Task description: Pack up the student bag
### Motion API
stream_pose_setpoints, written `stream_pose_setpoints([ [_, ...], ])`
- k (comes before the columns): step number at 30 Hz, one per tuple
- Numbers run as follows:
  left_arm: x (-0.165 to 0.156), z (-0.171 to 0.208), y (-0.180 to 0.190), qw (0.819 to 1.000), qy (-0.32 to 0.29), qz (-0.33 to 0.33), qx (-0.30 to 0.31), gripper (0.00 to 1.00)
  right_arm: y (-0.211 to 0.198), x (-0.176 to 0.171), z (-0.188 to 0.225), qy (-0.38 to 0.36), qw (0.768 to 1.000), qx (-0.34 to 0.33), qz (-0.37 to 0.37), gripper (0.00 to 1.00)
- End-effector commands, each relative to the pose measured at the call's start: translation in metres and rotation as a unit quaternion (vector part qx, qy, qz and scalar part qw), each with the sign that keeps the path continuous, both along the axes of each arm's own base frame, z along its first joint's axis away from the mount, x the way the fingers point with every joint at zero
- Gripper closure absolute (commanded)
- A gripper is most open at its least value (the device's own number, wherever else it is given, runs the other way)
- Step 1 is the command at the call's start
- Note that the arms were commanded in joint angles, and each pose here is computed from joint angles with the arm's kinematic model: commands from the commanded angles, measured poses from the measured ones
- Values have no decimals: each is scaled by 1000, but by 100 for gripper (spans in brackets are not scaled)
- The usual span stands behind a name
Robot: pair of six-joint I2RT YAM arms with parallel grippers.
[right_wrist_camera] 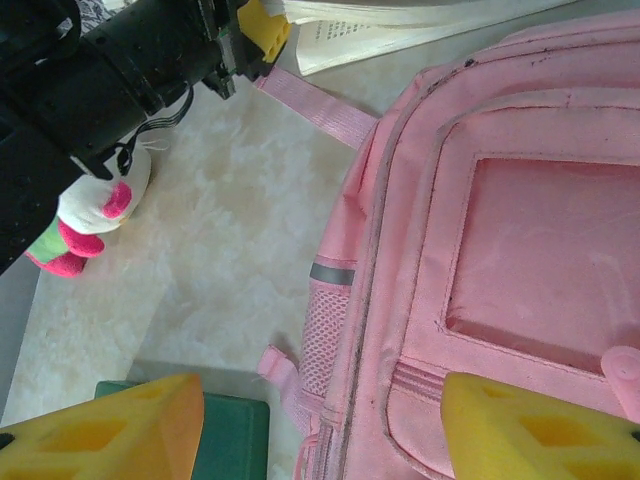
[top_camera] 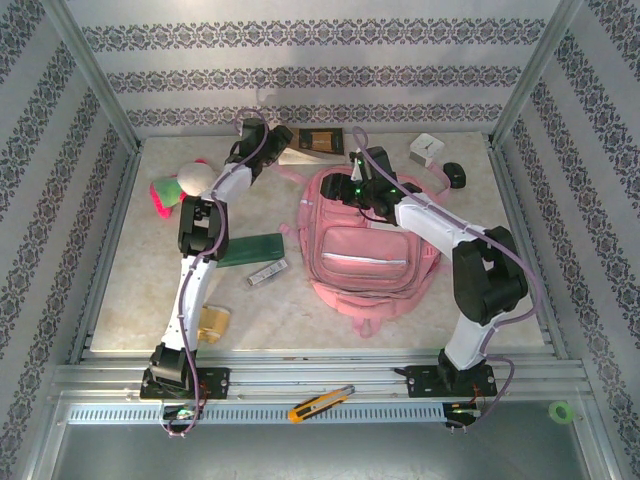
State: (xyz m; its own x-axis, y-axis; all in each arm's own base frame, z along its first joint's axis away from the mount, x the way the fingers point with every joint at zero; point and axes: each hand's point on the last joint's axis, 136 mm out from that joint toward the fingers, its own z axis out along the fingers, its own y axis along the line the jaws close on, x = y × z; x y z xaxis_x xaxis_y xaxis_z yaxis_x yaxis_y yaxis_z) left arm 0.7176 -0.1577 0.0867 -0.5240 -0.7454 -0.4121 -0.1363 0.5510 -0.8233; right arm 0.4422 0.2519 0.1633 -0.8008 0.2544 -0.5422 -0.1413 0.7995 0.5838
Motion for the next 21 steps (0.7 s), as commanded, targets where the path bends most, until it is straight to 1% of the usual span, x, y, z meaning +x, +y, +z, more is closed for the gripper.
stream_pose_setpoints([
  [1,13,21,0,998,-51,-12,-20,44,4,11,10,-13,1000,13,3,37],
  [6,17,30,-3,996,-82,-20,-31,40,7,13,7,-10,1000,15,5,37],
  [9,17,39,-8,994,-98,-29,-39,40,8,14,6,-9,1000,17,7,37],
  [13,17,48,-6,994,-102,-26,-29,43,10,14,5,-7,1000,19,9,37],
  [15,16,45,2,997,-80,-9,-19,50,9,14,5,-7,1000,19,9,37],
  [20,8,38,10,999,-47,6,9,66,8,14,8,-10,1000,19,6,37],
  [21,6,36,12,999,-40,10,12,74,7,13,9,-10,1000,18,6,37],
])
